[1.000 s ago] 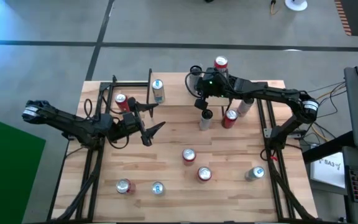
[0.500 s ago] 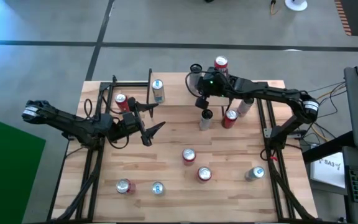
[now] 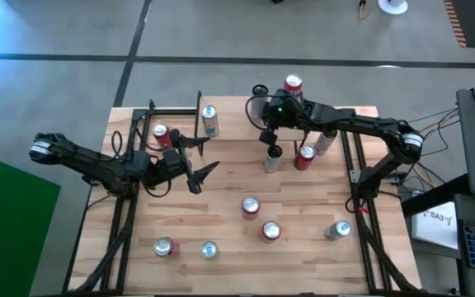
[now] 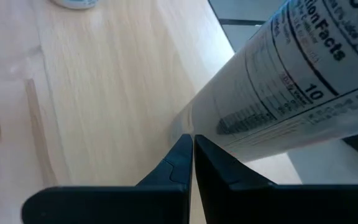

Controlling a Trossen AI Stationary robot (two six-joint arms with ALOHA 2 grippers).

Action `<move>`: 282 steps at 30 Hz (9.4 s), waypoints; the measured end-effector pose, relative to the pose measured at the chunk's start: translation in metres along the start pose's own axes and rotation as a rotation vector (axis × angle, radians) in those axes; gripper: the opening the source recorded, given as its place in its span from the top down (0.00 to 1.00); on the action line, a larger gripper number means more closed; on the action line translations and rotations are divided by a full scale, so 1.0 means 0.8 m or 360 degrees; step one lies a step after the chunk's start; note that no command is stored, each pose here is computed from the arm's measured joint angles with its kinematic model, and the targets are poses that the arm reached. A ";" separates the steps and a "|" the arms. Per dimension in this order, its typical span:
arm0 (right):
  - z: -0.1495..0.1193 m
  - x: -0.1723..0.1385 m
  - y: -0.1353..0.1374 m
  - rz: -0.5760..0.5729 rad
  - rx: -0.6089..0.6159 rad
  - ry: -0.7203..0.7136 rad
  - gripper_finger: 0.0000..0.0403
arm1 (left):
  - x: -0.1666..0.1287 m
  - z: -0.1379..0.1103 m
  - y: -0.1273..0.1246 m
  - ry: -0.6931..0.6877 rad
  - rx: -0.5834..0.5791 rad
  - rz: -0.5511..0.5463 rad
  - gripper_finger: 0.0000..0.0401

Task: Place canned beverage on shelf
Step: Put the left white pink soda can on the shelf, then put the bottom left red black soda can on the shelf

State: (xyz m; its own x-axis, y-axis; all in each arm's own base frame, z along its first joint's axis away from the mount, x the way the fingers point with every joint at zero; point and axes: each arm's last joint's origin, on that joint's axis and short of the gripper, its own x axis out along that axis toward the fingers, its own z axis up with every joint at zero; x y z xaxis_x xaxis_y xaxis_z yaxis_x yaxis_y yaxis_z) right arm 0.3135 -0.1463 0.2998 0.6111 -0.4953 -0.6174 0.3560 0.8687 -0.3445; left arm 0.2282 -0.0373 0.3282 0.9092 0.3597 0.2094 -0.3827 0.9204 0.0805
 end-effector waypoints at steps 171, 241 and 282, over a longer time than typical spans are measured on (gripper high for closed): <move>0.018 -0.001 -0.005 -0.0144 -0.0050 -0.0204 0.98 | 0.000 -0.001 0.000 0.0007 -0.0073 0.0001 0.16; -0.068 -0.251 0.201 0.0834 -0.0056 0.0234 0.98 | -0.108 0.043 -0.207 0.2574 0.0140 -0.0234 0.16; -0.070 -0.259 0.213 0.0819 -0.0067 0.0141 0.98 | -0.138 0.018 -0.236 0.2566 0.0026 -0.0151 0.10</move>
State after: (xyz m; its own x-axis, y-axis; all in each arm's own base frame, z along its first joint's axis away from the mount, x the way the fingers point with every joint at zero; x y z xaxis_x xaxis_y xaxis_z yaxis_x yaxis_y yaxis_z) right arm 0.2077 0.1053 0.3292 0.6368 -0.0031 -0.7711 -0.0046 1.0000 -0.0078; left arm 0.1977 -0.2530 0.3042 0.1417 0.0929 -0.9855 -0.3101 0.9496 0.0450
